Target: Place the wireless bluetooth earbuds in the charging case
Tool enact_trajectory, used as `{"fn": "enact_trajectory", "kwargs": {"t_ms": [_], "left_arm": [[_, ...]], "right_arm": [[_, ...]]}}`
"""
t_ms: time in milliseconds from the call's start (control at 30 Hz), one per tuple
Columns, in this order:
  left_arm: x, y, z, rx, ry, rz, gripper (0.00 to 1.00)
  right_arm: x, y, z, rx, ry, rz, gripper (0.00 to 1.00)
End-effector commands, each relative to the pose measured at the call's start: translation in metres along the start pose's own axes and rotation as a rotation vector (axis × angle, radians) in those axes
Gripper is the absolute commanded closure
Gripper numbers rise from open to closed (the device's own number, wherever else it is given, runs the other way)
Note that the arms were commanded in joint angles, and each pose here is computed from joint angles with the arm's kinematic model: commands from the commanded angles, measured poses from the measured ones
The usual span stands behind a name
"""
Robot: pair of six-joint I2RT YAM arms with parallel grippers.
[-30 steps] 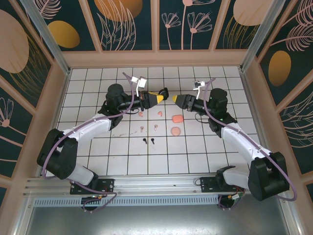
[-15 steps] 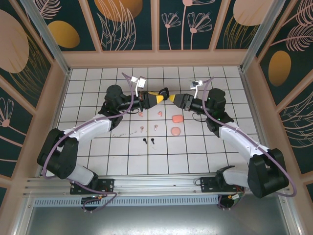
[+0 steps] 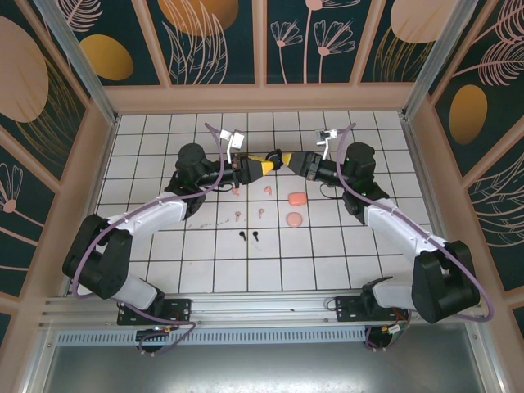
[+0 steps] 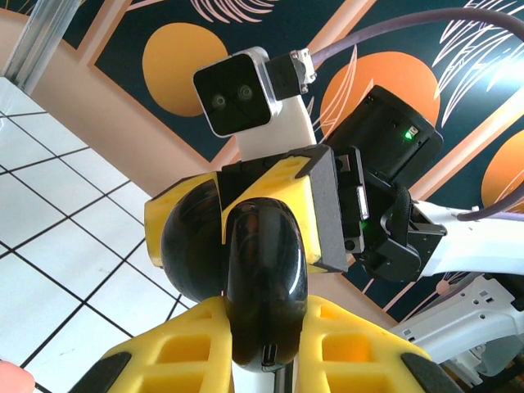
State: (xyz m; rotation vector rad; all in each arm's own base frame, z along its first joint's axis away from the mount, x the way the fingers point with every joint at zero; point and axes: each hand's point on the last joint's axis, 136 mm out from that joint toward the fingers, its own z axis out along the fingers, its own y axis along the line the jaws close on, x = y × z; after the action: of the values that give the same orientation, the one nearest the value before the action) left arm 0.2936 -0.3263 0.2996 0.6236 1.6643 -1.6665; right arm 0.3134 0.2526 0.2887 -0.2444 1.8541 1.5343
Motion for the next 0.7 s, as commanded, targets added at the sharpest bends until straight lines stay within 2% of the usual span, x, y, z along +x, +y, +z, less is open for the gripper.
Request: {"fn": "enact_trajectory", "kwargs": {"t_ms": [0, 367, 667], "left_arm": [[0.000, -0.007, 0.002, 0.035, -0.001, 0.020, 1.00], [-0.004, -0.007, 0.003, 0.029, -0.013, 0.030, 1.00], [-0.006, -0.008, 0.003, 0.029, -0.018, 0.031, 1.00]], "right_arm": [[-0.009, 0.018, 0.005, -0.057, -0.004, -0.053, 0.58], [0.002, 0.016, 0.006, -0.053, 0.020, -0.050, 0.63], [0.002, 0.015, 0.009, -0.051, 0.024, -0.046, 0.75]]}}
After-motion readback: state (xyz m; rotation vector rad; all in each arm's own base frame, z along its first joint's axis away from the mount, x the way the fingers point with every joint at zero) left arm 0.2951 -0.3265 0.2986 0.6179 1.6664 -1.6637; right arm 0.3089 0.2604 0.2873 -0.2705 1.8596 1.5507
